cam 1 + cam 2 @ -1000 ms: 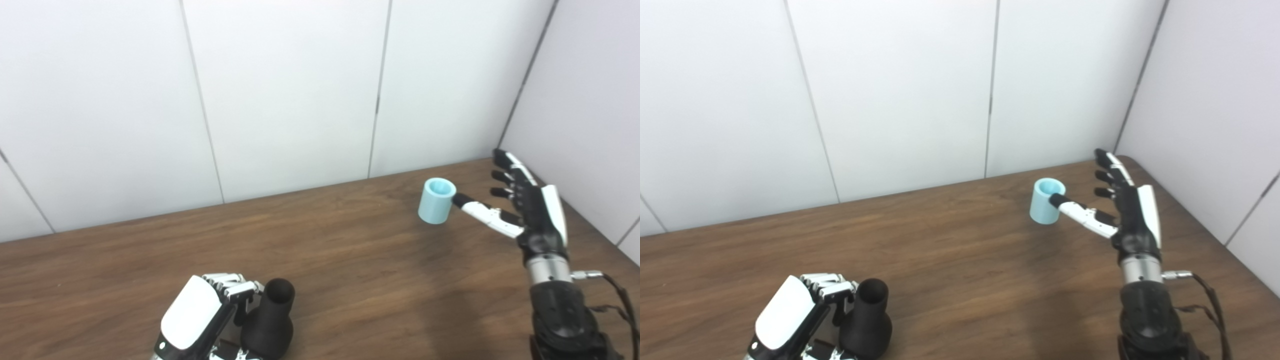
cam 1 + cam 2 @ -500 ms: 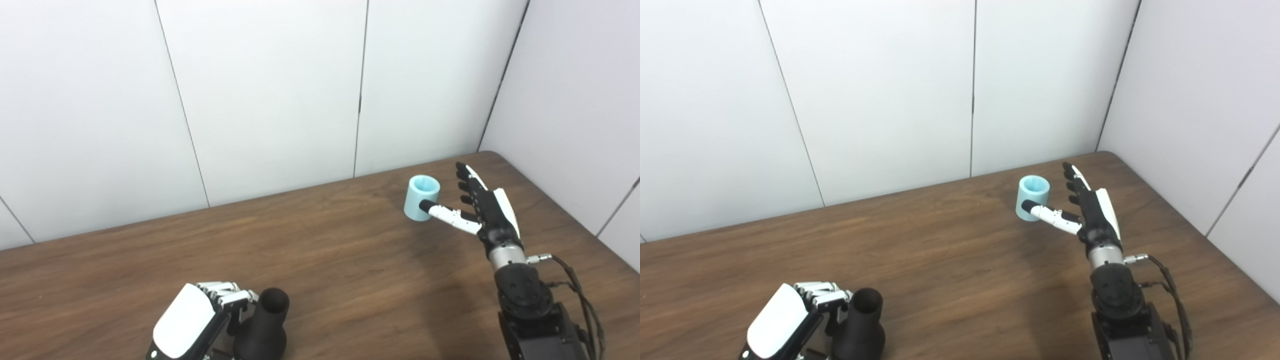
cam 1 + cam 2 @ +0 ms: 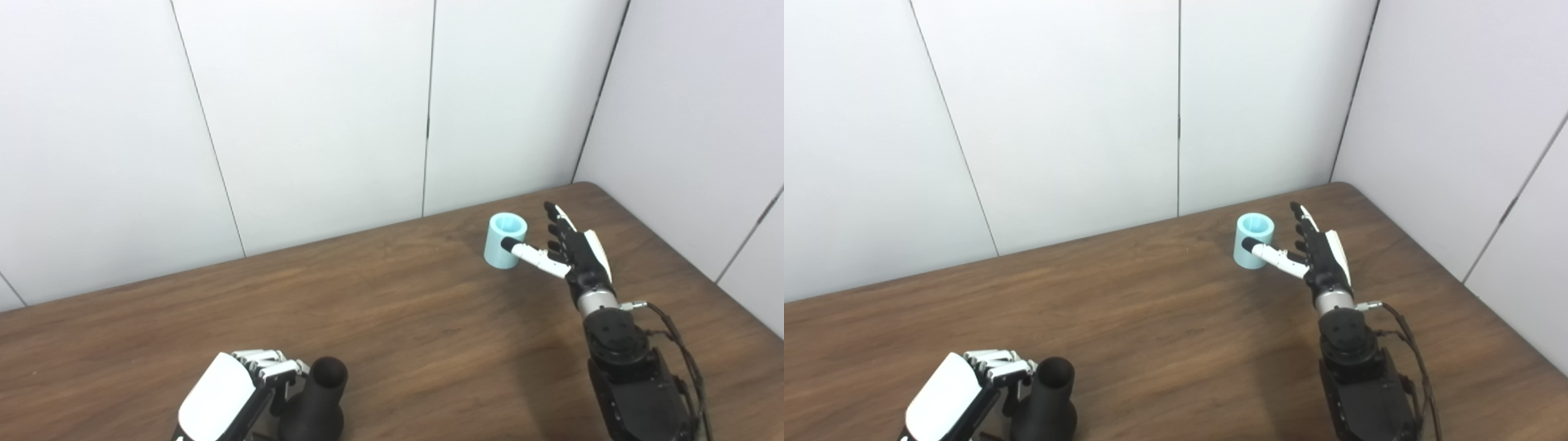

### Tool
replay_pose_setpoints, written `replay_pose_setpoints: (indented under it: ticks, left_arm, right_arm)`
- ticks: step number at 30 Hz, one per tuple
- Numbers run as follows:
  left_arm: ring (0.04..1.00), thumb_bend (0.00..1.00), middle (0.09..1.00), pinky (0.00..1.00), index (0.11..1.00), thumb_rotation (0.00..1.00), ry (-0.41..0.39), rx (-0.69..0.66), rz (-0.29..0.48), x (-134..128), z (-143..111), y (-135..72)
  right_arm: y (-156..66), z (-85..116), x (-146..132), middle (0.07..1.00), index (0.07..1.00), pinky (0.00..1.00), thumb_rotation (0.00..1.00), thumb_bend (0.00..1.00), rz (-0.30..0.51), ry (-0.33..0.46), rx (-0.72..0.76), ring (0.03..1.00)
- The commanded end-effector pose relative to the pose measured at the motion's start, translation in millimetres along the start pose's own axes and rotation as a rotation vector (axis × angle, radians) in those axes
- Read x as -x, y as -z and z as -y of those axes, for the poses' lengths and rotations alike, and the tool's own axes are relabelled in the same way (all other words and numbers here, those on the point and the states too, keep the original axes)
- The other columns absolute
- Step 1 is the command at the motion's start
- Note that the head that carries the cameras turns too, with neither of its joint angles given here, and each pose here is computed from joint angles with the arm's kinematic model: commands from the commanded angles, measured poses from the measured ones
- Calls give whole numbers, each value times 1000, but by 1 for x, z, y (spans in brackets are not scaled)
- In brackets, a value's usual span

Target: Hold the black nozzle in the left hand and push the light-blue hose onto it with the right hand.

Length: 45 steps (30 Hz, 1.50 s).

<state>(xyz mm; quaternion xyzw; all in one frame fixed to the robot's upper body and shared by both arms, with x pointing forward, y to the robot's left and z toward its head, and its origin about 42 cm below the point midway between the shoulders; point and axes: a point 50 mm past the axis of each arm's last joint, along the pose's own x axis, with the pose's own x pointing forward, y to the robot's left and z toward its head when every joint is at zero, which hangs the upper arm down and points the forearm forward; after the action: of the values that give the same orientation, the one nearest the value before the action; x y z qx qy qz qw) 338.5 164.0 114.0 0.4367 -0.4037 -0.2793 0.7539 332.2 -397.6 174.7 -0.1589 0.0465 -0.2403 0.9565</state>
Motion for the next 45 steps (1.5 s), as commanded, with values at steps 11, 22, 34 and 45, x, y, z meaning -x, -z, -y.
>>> replay_pose_setpoints:
  ticks: [11,22,34,45]
  left_arm:
    - [499,521,483,367,495,0,200,199,-207,99,91,-36]
    - [492,521,480,360,498,0,187,200,-205,99,92,-39]
    - [491,521,480,358,497,0,180,222,-208,100,91,-44]
    - [500,521,484,365,492,0,186,232,-213,105,89,-49]
  right_arm:
    - [-38,2,-31,1000,974,999,397,940,134,44,-103,1000]
    - [-41,-16,-39,948,955,943,375,997,135,-18,-40,960]
    - [-45,-38,-44,916,924,906,374,1000,159,-57,3,930]
    - [-37,-44,-52,896,885,887,274,940,144,-33,-24,914]
